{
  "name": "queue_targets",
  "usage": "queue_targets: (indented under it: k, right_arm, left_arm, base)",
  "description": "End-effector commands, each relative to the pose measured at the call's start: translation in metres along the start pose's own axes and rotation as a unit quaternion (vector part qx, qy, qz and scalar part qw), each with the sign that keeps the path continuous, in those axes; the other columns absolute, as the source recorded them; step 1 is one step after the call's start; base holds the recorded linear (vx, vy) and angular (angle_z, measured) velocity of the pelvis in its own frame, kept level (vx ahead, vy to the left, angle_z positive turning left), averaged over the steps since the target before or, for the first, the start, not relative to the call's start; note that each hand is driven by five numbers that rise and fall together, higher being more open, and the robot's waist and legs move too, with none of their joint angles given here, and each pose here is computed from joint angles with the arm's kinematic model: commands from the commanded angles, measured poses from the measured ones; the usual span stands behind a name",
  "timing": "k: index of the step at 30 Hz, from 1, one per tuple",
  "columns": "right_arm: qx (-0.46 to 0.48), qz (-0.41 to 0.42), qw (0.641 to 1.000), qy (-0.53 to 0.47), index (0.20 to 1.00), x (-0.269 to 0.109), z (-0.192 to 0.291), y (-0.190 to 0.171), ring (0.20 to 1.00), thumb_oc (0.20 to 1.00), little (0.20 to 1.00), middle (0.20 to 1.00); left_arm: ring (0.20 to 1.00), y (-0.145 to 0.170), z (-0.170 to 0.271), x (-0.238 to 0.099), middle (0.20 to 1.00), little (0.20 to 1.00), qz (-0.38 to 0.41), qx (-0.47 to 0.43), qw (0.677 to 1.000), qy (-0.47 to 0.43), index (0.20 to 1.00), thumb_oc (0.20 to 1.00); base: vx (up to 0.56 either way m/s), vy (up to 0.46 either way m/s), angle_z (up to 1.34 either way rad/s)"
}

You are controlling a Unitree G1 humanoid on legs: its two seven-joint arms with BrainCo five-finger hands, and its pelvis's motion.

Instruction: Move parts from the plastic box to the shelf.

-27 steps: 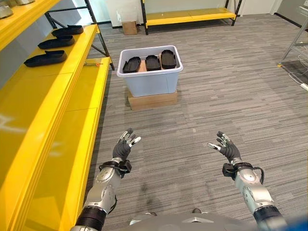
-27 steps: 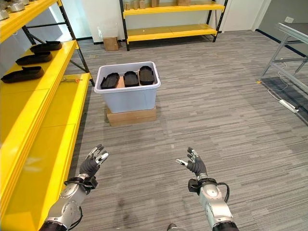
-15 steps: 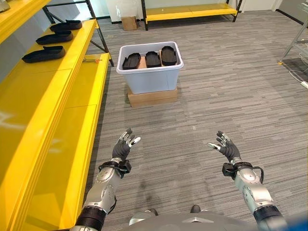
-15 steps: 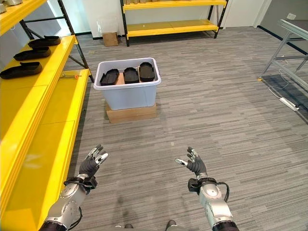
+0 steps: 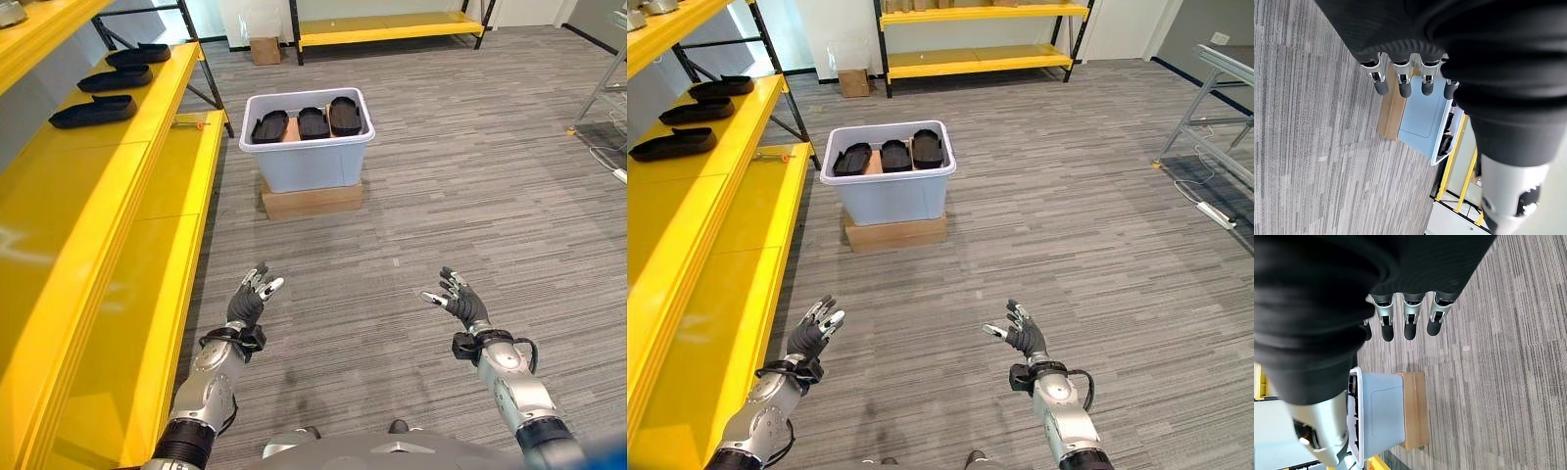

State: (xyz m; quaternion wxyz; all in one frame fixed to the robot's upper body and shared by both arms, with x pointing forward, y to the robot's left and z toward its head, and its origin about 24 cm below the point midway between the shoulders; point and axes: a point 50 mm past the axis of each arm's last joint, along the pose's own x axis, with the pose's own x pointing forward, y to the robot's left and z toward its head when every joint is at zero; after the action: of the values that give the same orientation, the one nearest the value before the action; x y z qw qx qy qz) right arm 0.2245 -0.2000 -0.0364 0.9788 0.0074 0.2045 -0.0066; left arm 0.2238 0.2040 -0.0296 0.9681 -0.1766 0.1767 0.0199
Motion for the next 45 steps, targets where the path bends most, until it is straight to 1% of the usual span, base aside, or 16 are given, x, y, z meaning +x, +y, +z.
queue_targets:
  k: [1, 6, 12, 13, 14, 15, 17, 24, 28, 33, 36, 39, 42, 45]
  right_arm:
    - [0.041, 0.021, 0.998, -0.052, 1.000, 0.007, 0.024, 0.008, 1.000, 1.000, 1.000, 1.000]
    - [0.025, 0.027, 0.997, -0.061, 1.000, 0.007, 0.027, 0.012, 1.000, 1.000, 1.000, 1.000]
    - [0.031, 0.009, 0.998, -0.049, 1.000, 0.006, 0.022, 0.005, 1.000, 1.000, 1.000, 1.000]
    - [0.032, 0.007, 0.998, -0.048, 1.000, 0.005, 0.021, 0.004, 1.000, 1.000, 1.000, 1.000]
    - [0.032, 0.007, 0.998, -0.049, 1.000, 0.004, 0.021, 0.003, 1.000, 1.000, 1.000, 1.000]
    - [0.031, 0.007, 0.998, -0.049, 1.000, 0.004, 0.020, 0.003, 1.000, 1.000, 1.000, 1.000]
    - [0.031, 0.010, 0.998, -0.053, 1.000, 0.004, 0.020, 0.002, 1.000, 1.000, 1.000, 1.000]
    - [0.035, 0.015, 0.998, -0.059, 1.000, 0.005, 0.025, 0.004, 1.000, 1.000, 1.000, 1.000]
    - [0.014, 0.018, 0.997, -0.075, 1.000, 0.008, 0.034, 0.008, 1.000, 1.000, 1.000, 1.000]
    - [0.022, 0.005, 0.996, -0.086, 1.000, 0.008, 0.043, 0.007, 1.000, 1.000, 1.000, 1.000]
    - [0.017, 0.003, 0.996, -0.093, 1.000, 0.006, 0.044, 0.005, 1.000, 1.000, 1.000, 1.000]
    - [0.029, 0.005, 0.995, -0.090, 1.000, 0.003, 0.042, 0.003, 1.000, 1.000, 1.000, 1.000]
    - [0.039, -0.009, 0.995, -0.094, 1.000, 0.004, 0.040, 0.005, 1.000, 1.000, 1.000, 1.000]
    - [0.043, -0.019, 0.994, -0.096, 1.000, 0.004, 0.038, 0.005, 1.000, 1.000, 1.000, 1.000]
  left_arm:
    - [1.000, -0.008, 0.026, 0.012, 1.000, 1.000, -0.019, 0.009, 0.998, -0.056, 1.000, 1.000]
    - [1.000, -0.011, 0.030, 0.012, 1.000, 1.000, -0.016, -0.005, 0.997, -0.076, 1.000, 1.000]
    - [1.000, -0.011, 0.032, 0.013, 1.000, 1.000, -0.021, -0.001, 0.997, -0.075, 1.000, 1.000]
    - [1.000, -0.011, 0.033, 0.012, 1.000, 1.000, -0.026, -0.011, 0.997, -0.078, 1.000, 1.000]
    - [1.000, -0.013, 0.034, 0.012, 1.000, 1.000, -0.048, -0.034, 0.995, -0.084, 1.000, 1.000]
    - [1.000, -0.014, 0.034, 0.011, 1.000, 1.000, -0.060, -0.037, 0.994, -0.085, 1.000, 1.000]
    - [1.000, -0.018, 0.034, 0.011, 1.000, 1.000, -0.083, -0.031, 0.992, -0.087, 1.000, 1.000]
    - [1.000, -0.021, 0.031, 0.012, 1.000, 1.000, -0.110, -0.010, 0.991, -0.074, 1.000, 1.000]
    - [1.000, -0.020, 0.031, 0.013, 1.000, 1.000, -0.115, 0.002, 0.991, -0.066, 1.000, 1.000]
    - [1.000, -0.021, 0.025, 0.017, 1.000, 1.000, -0.108, 0.025, 0.993, -0.040, 1.000, 1.000]
    - [1.000, -0.019, 0.021, 0.015, 1.000, 1.000, -0.099, 0.019, 0.994, -0.033, 1.000, 1.000]
    - [1.000, -0.023, 0.017, 0.014, 1.000, 1.000, -0.096, 0.005, 0.995, -0.021, 1.000, 1.000]
    - [1.000, -0.036, 0.011, 0.014, 1.000, 1.000, -0.116, 0.028, 0.993, -0.016, 1.000, 1.000]
    - [1.000, -0.044, 0.005, 0.012, 1.000, 1.000, -0.142, 0.026, 0.990, -0.002, 1.000, 1.000]
  base:
    - [0.02, 0.054, 0.02]
    - [0.00, 0.049, 0.01]
    - [0.01, 0.034, 0.04]
    - [0.01, 0.037, 0.02]
    - [0.00, 0.045, 0.02]
    - [0.00, 0.064, 0.02]
    - [0.01, 0.102, 0.01]
    - [0.02, 0.148, -0.02]
    - [0.00, 0.224, -0.05]
    - [0.01, 0.216, -0.09]
    - [0.09, 0.006, -0.01]
    - [0.26, -0.152, 0.14]
    - [0.32, -0.230, 0.24]
    - [0.40, -0.189, 0.15]
